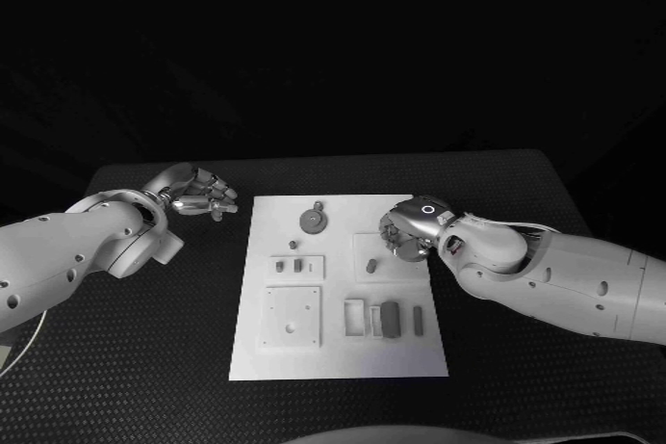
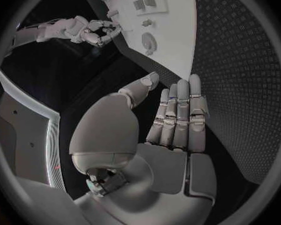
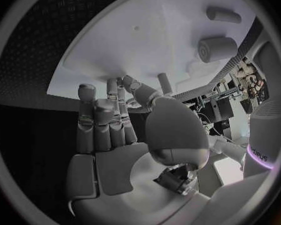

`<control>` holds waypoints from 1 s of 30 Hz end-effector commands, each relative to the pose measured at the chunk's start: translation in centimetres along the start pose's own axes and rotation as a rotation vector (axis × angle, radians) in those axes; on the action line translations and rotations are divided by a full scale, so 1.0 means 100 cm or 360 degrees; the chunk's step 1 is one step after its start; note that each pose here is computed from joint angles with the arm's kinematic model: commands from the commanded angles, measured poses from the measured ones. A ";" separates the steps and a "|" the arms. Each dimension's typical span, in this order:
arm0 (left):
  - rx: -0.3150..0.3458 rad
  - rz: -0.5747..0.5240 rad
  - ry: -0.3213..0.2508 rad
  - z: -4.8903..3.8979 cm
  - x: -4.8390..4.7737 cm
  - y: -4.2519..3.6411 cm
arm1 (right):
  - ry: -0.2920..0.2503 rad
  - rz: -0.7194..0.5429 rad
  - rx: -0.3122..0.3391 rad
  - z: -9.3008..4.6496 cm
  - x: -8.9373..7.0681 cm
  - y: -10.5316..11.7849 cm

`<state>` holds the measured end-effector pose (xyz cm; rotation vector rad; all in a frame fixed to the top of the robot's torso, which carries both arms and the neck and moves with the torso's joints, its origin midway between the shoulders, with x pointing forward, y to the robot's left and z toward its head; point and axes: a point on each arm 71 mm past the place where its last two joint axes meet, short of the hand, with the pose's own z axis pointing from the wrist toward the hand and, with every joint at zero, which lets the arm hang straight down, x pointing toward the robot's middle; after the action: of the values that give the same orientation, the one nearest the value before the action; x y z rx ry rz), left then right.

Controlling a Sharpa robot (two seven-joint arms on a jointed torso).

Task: Assemble the parts on the task board

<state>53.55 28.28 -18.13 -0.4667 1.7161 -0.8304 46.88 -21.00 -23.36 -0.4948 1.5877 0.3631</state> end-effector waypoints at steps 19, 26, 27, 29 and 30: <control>0.0021 0.0003 0.0012 0.0009 0.0003 -0.0016 | 0.0028 0.0054 0.0002 0.001 -0.010 0.000; 0.0019 0.0003 0.0013 0.0009 0.0003 -0.0015 | 0.0028 0.0065 0.0003 0.000 -0.014 -0.001; 0.0019 0.0003 0.0013 0.0008 0.0002 -0.0014 | 0.0026 0.0065 0.0003 -0.001 -0.016 -0.001; 0.0019 0.0003 0.0013 0.0008 0.0002 -0.0013 | 0.0020 0.0066 0.0002 -0.002 -0.018 -0.001; 0.0019 0.0003 0.0013 0.0008 0.0002 -0.0014 | 0.0016 0.0069 0.0004 -0.002 -0.020 -0.002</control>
<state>53.62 28.36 -18.15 -0.4667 1.7152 -0.8278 46.93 -21.13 -21.42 -0.4581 1.6005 0.3878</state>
